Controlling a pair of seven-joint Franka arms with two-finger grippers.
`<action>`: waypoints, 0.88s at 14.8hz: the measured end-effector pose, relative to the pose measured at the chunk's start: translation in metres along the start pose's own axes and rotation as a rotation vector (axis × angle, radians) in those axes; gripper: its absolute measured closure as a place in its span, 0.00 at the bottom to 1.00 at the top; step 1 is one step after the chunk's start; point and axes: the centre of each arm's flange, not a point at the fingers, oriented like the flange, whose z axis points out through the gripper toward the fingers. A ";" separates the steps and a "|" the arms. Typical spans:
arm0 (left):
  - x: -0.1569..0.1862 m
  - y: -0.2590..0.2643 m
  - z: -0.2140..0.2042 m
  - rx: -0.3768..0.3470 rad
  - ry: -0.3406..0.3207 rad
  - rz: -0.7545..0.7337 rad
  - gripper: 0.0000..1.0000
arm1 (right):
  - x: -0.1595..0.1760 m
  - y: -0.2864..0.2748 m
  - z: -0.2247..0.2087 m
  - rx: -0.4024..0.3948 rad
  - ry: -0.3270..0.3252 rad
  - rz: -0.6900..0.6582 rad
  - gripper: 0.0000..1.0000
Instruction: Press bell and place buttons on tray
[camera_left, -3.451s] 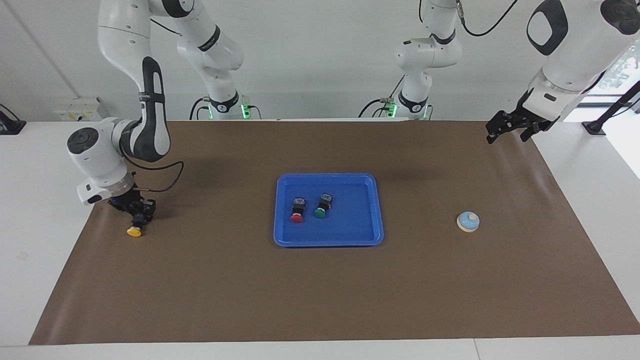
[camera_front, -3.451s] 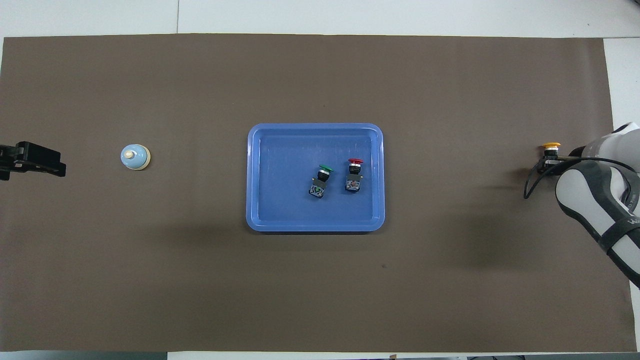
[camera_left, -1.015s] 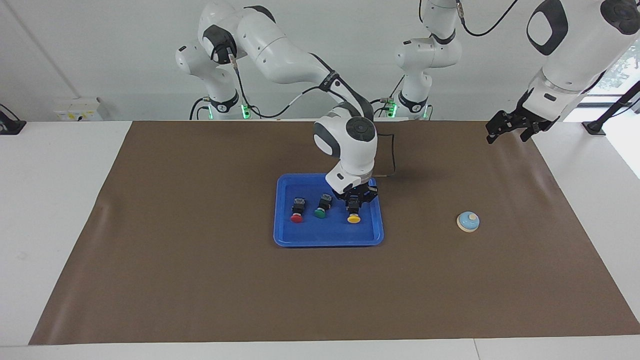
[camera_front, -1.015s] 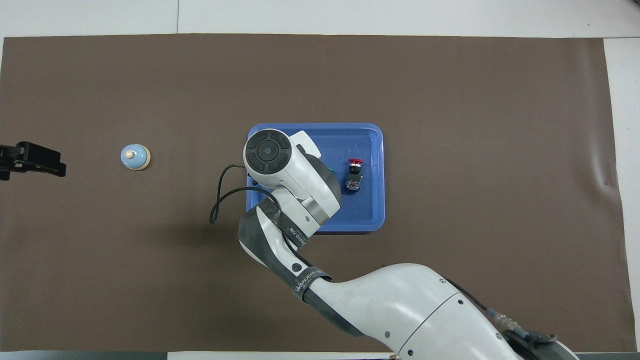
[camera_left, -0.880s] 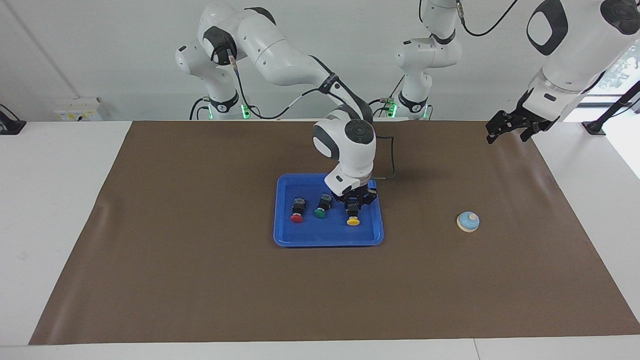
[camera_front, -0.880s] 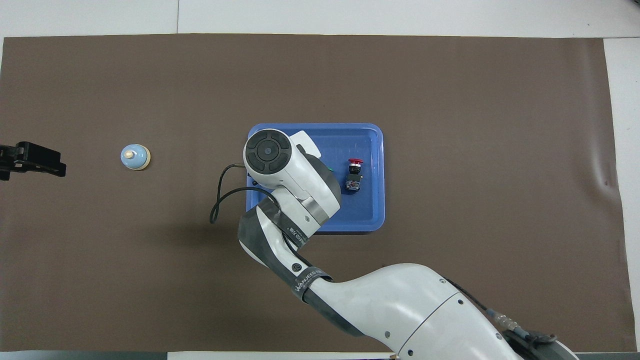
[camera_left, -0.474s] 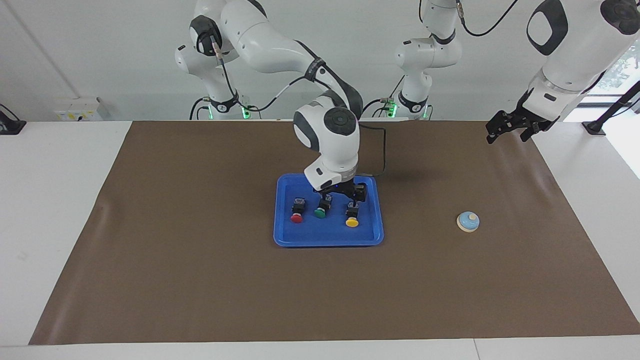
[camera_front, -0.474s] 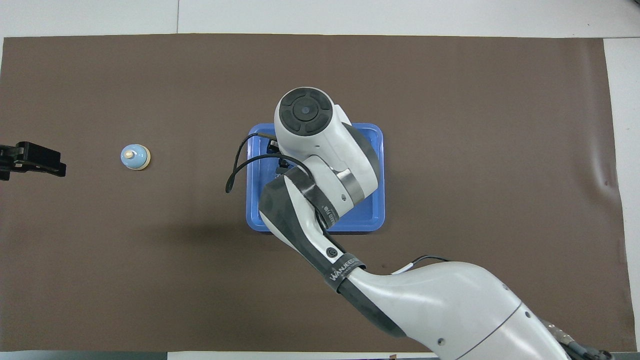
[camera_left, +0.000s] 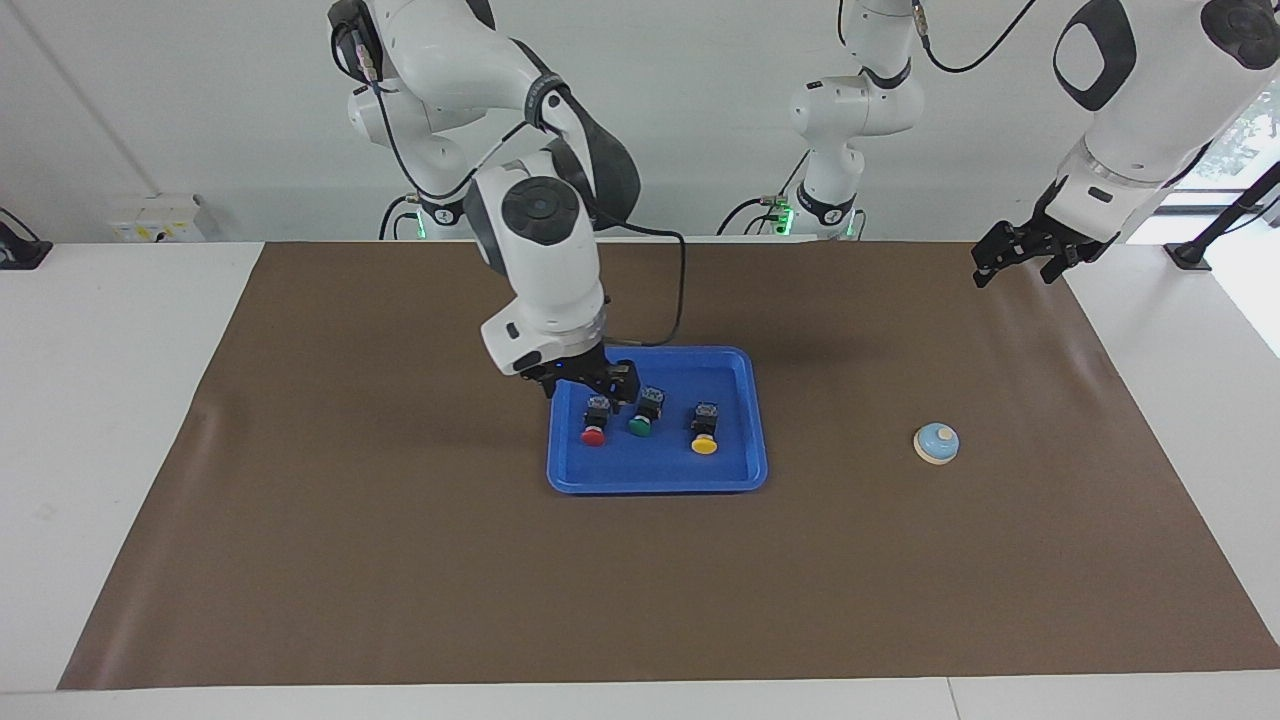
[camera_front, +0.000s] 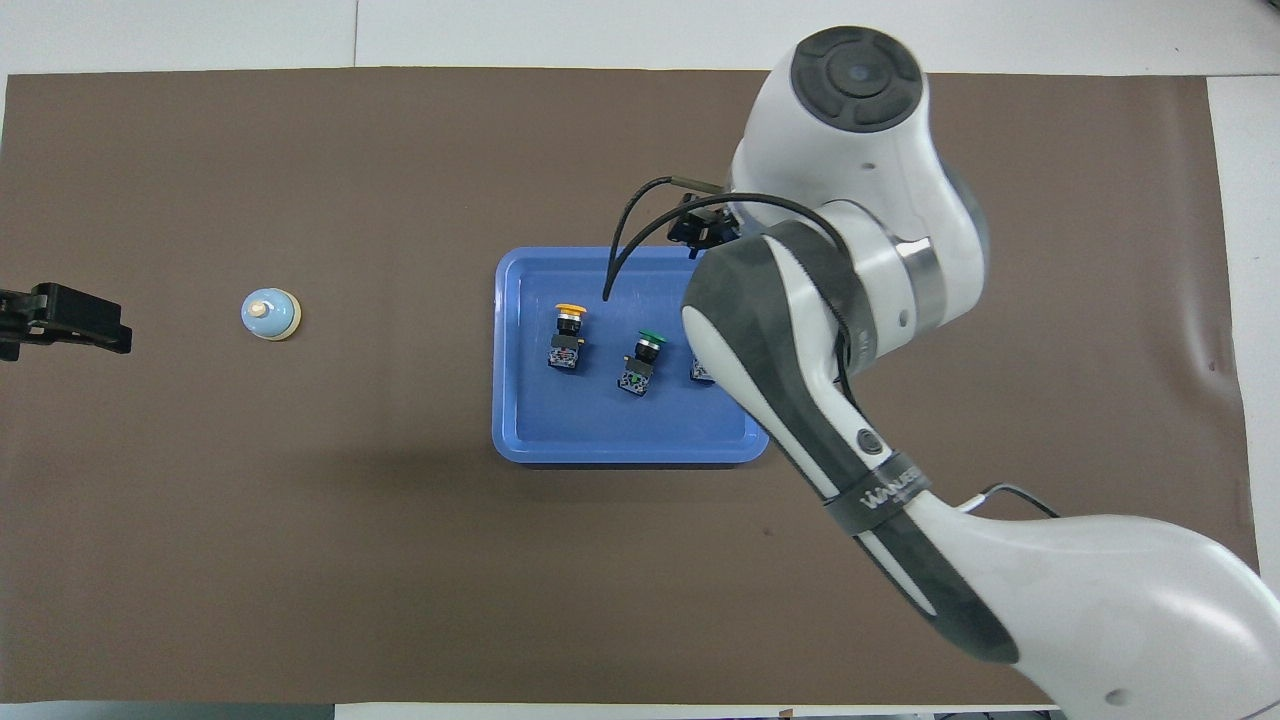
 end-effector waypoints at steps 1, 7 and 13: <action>0.000 0.000 0.000 0.000 0.000 0.000 0.00 | 0.010 0.023 -0.010 -0.007 -0.010 -0.029 0.00; 0.000 0.000 0.000 0.000 0.000 0.000 0.00 | 0.048 0.147 -0.060 -0.015 -0.046 -0.210 0.00; 0.000 0.000 0.000 0.000 0.000 0.000 0.00 | 0.039 0.210 -0.117 -0.008 -0.033 -0.317 0.00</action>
